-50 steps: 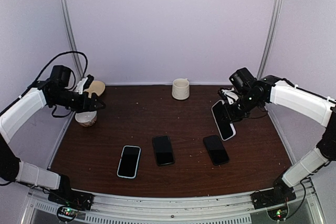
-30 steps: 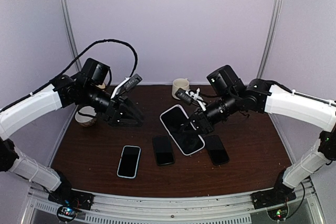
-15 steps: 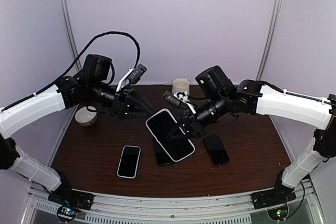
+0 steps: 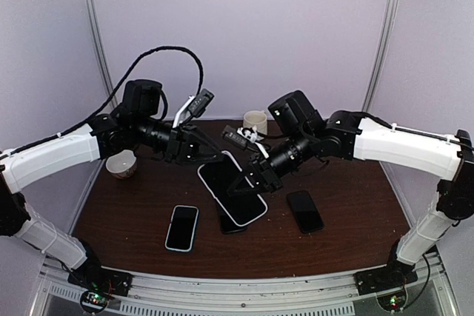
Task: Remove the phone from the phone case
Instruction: Pass from the right arm to the left
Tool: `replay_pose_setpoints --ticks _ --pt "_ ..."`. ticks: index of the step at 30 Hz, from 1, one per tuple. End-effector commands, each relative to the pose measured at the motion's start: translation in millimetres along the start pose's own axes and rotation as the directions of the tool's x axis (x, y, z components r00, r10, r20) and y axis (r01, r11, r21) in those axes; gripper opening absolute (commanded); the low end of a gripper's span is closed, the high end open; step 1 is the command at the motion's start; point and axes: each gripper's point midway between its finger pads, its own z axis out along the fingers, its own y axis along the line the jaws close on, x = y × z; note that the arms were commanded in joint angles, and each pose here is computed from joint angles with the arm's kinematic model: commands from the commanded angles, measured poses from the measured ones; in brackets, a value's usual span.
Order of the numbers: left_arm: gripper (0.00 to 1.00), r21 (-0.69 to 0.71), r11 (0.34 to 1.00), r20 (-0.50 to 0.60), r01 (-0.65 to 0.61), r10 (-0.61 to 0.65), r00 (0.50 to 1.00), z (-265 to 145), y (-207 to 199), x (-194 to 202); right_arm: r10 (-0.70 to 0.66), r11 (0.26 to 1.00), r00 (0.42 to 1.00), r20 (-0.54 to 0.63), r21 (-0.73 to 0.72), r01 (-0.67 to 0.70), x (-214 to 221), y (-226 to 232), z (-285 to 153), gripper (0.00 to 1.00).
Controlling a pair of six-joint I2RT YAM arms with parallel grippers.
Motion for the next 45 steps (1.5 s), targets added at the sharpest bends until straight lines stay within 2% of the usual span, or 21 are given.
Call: replay_pose_setpoints --ticks 1,12,18,20,21,22,23,24,26,28,35,39,45 --pt "0.34 0.013 0.999 0.045 -0.039 0.038 0.998 2.9 -2.4 -12.5 -0.075 0.996 0.995 0.070 -0.048 0.079 -27.2 15.3 -2.6 0.00" --pt "0.28 0.004 1.000 -0.003 -0.008 0.008 1.000 10.1 2.9 2.3 -0.090 0.995 0.994 0.062 -0.039 0.092 -28.7 13.6 -1.8 0.00" --pt "0.01 0.000 1.000 0.006 -0.020 0.020 1.000 11.0 -0.4 -1.1 -0.086 0.996 0.995 0.058 -0.032 0.088 -27.9 10.3 0.3 0.00" --pt "0.00 0.000 1.000 0.026 -0.013 0.013 1.000 10.9 -0.1 -4.2 -0.081 0.996 0.995 0.059 -0.024 0.082 -27.3 8.2 1.0 0.00" --pt "0.00 -0.001 1.000 0.037 -0.009 0.009 0.999 10.9 -0.1 -6.0 -0.075 0.997 0.995 0.059 -0.017 0.076 -26.7 6.5 1.4 0.04" --pt "0.00 0.001 1.000 0.051 -0.004 0.004 0.999 10.8 -0.8 -8.4 -0.071 0.997 0.996 0.060 -0.007 0.072 -26.4 4.6 1.6 0.18" --pt "0.00 -0.002 1.000 0.065 0.002 -0.002 0.998 10.1 -0.4 -10.9 -0.066 0.998 0.996 0.064 0.004 0.066 -26.7 2.9 1.3 0.46" --pt "0.00 -0.017 1.000 0.079 0.010 -0.008 0.997 9.1 0.8 -13.3 -0.061 0.998 0.996 0.069 0.022 0.060 -26.6 0.2 0.6 0.66" --pt "0.00 -0.052 0.999 0.111 0.007 -0.002 0.994 5.2 1.7 -21.6 -0.057 0.997 0.994 0.091 0.057 0.052 -27.9 -4.4 -2.3 0.89" --pt "0.00 -0.089 0.996 0.157 0.000 0.014 0.988 0.0 0.7 -33.7 -0.053 0.996 0.991 0.123 0.079 0.044 -30.0 -4.2 -7.2 0.98" --pt "0.00 -0.227 0.971 0.308 0.073 0.001 0.951 -25.6 1.9 -74.5 -0.054 0.978 0.957 0.284 0.211 -0.008 -41.1 -19.7 -30.4 0.98" --pt "0.00 -0.273 0.954 0.399 0.126 -0.007 0.917 -45.1 0.5 -94.9 -0.028 0.959 0.888 0.458 0.262 -0.105 -60.4 -33.0 -58.5 0.96" --pt "0.00 -0.312 0.927 0.542 0.208 -0.006 0.840 -77.2 -1.3 -119.4 -0.022 0.977 0.777 0.629 0.180 -0.118 -82.9 -20.9 -80.0 0.87"
